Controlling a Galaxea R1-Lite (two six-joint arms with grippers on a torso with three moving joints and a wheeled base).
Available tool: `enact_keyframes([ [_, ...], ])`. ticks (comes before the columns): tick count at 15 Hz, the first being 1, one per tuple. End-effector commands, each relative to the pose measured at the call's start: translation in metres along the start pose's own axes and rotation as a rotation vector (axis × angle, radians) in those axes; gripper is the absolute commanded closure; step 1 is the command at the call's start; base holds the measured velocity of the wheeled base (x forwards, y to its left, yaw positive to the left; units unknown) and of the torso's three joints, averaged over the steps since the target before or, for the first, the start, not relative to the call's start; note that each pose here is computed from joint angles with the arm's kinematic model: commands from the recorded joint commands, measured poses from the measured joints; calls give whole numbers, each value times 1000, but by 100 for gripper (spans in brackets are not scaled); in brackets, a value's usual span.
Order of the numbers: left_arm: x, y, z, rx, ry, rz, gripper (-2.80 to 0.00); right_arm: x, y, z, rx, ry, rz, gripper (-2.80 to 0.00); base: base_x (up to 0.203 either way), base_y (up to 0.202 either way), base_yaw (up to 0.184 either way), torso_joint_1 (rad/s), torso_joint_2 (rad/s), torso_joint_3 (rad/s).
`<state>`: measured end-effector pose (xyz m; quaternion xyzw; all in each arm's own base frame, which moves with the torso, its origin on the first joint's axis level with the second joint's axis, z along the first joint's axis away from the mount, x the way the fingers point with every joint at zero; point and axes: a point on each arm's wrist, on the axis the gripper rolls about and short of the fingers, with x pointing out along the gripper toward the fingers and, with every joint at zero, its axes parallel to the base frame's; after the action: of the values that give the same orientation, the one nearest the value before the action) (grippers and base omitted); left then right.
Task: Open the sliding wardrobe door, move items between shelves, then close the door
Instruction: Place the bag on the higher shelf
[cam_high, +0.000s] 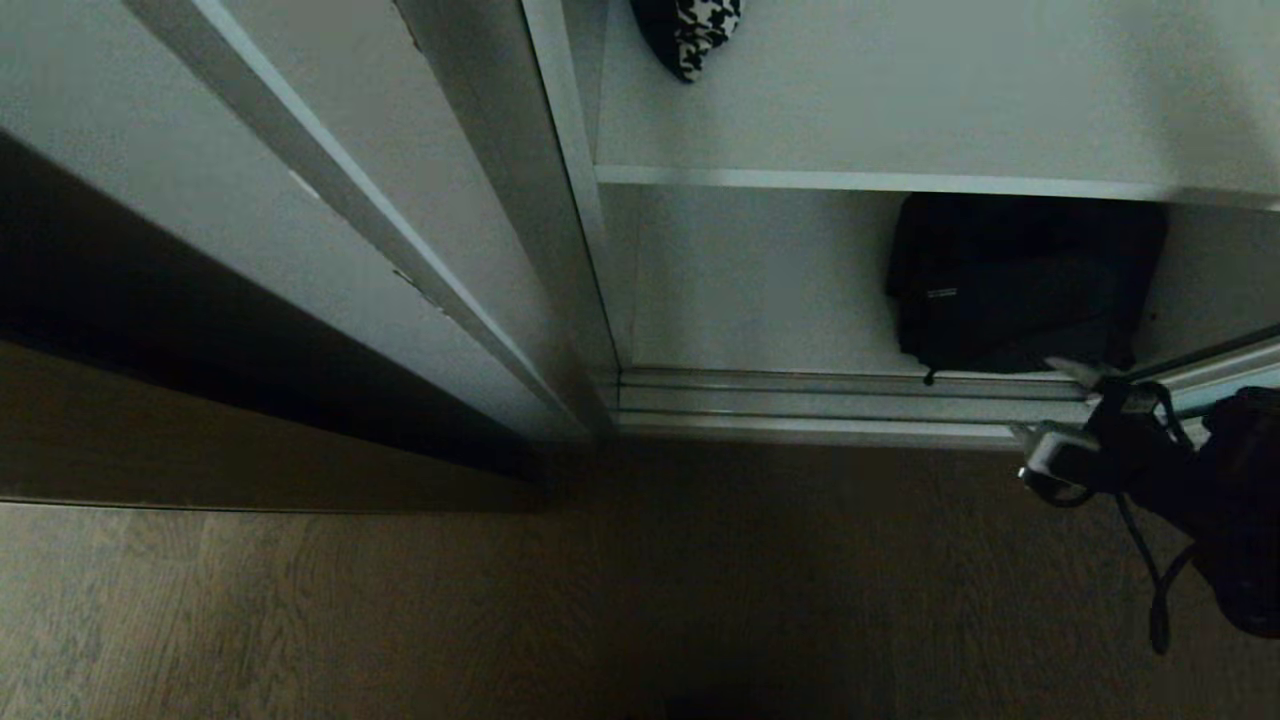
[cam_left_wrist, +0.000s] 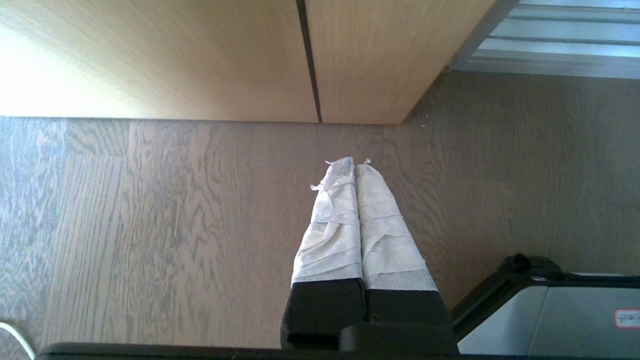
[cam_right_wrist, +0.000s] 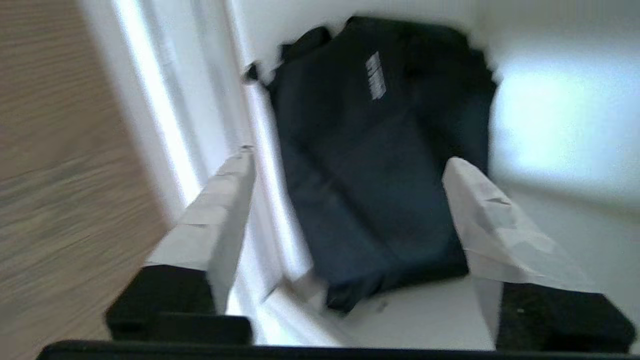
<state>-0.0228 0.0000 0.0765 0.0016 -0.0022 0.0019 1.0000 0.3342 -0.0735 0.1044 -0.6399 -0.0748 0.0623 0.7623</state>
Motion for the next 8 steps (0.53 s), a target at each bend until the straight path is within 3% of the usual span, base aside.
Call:
enact_keyframes([
  [1,0,0,0,0,1,1,0,16,10,-20,-22,5,-11,-280,0,0,0,0,0,0],
  [8,0,0,0,0,0,1,0,30,36,-61,-11,62,4,-280,0,0,0,0,0,0],
])
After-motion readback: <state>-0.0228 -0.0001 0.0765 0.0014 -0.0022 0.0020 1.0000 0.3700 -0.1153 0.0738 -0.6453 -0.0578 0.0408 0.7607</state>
